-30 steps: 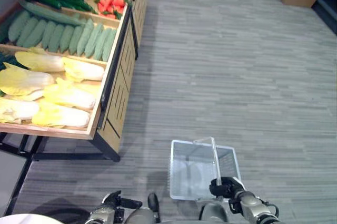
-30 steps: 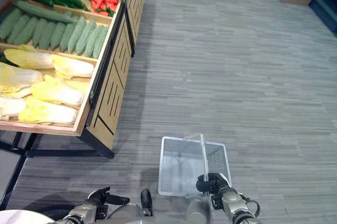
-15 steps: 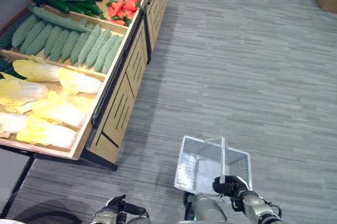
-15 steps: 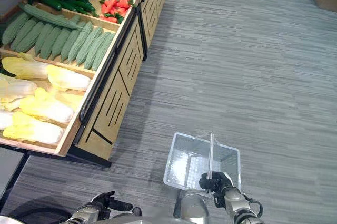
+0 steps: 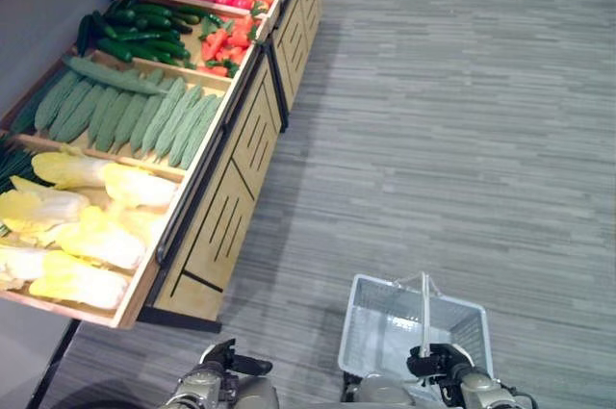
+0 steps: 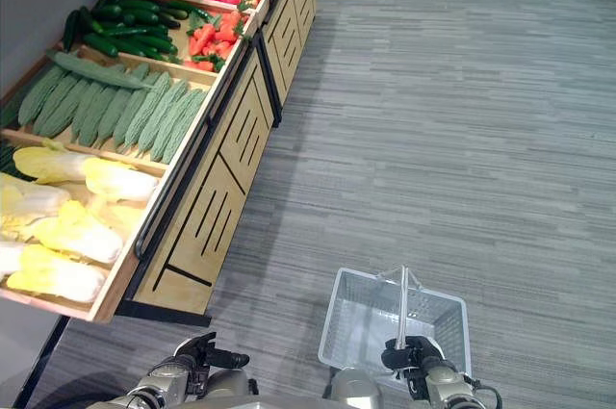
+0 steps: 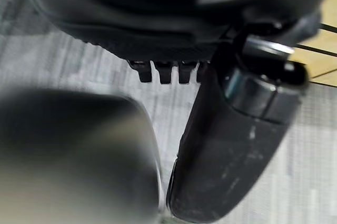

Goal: Get the vegetables into the basket

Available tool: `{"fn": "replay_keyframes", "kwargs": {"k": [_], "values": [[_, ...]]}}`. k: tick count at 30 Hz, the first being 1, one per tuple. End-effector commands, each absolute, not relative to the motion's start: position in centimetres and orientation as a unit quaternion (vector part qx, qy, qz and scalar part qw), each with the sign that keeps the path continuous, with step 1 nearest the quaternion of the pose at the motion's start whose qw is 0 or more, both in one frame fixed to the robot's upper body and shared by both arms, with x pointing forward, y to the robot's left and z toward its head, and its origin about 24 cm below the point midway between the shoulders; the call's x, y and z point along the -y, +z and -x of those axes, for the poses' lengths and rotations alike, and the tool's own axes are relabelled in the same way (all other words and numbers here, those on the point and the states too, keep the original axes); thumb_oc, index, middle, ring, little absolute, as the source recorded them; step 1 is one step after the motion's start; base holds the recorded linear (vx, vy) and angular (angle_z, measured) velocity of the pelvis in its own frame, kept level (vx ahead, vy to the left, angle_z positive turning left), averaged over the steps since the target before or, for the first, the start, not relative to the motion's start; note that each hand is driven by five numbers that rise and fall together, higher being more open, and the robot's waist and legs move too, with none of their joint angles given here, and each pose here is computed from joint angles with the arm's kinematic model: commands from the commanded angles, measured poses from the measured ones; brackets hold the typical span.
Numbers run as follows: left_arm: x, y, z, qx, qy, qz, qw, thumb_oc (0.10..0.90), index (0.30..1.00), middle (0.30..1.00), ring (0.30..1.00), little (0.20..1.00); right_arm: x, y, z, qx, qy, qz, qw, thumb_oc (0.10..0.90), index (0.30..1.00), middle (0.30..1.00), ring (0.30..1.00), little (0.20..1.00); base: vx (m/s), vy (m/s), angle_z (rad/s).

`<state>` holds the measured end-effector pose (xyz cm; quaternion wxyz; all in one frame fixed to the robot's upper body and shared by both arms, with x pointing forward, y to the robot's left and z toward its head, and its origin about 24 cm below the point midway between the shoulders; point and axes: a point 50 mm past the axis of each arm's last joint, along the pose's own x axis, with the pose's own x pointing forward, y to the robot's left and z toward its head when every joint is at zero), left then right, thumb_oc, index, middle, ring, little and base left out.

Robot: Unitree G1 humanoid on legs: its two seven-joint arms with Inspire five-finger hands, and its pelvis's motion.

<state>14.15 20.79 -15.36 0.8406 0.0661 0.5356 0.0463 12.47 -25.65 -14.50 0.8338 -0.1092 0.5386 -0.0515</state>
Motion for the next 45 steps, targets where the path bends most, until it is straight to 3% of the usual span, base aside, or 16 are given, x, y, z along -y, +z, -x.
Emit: {"fn": "replay_keyframes", "kwargs": {"k": [1, 14, 28, 37, 45], "values": [[-21.8, -15.6, -12.9, -0.555, 0.050, -0.088, 0.826, 0.900, 1.000, 1.000, 1.000, 1.000, 26.7, -13.7, -13.4, -0.513, -0.053, 0.130, 0.847, 0.400, 0.300, 0.300, 0.300, 0.300, 0.29, 0.125, -0.18], [-22.4, -15.9, -11.6, -0.569, 0.058, -0.095, 0.815, 0.900, 1.000, 1.000, 1.000, 1.000, 25.7, -13.8, -14.0, -0.508, -0.039, 0.132, 0.850, 0.400, 0.300, 0.300, 0.300, 0.300, 0.22, 0.144, -0.36], [-22.6, -14.6, -15.2, -0.519, 0.045, -0.116, 0.845, 0.900, 1.000, 1.000, 1.000, 1.000, 25.1, -13.2, -15.7, -0.479, -0.033, 0.125, 0.868, 0.400, 0.300, 0.300, 0.300, 0.300, 0.12, 0.238, -0.14], [-24.4, -13.6, -16.5, -0.503, 0.052, -0.161, 0.847, 0.900, 1.000, 1.000, 1.000, 1.000, 25.2, -13.4, -15.3, -0.482, -0.047, 0.107, 0.868, 0.400, 0.300, 0.300, 0.300, 0.300, 0.20, -0.070, 0.41], [-22.7, -12.8, -19.1, -0.464, 0.034, -0.149, 0.873, 0.900, 1.000, 1.000, 1.000, 1.000, 26.8, -13.3, -14.4, -0.490, -0.073, 0.117, 0.861, 0.400, 0.300, 0.300, 0.300, 0.300, 0.15, -0.127, 0.97]]}}
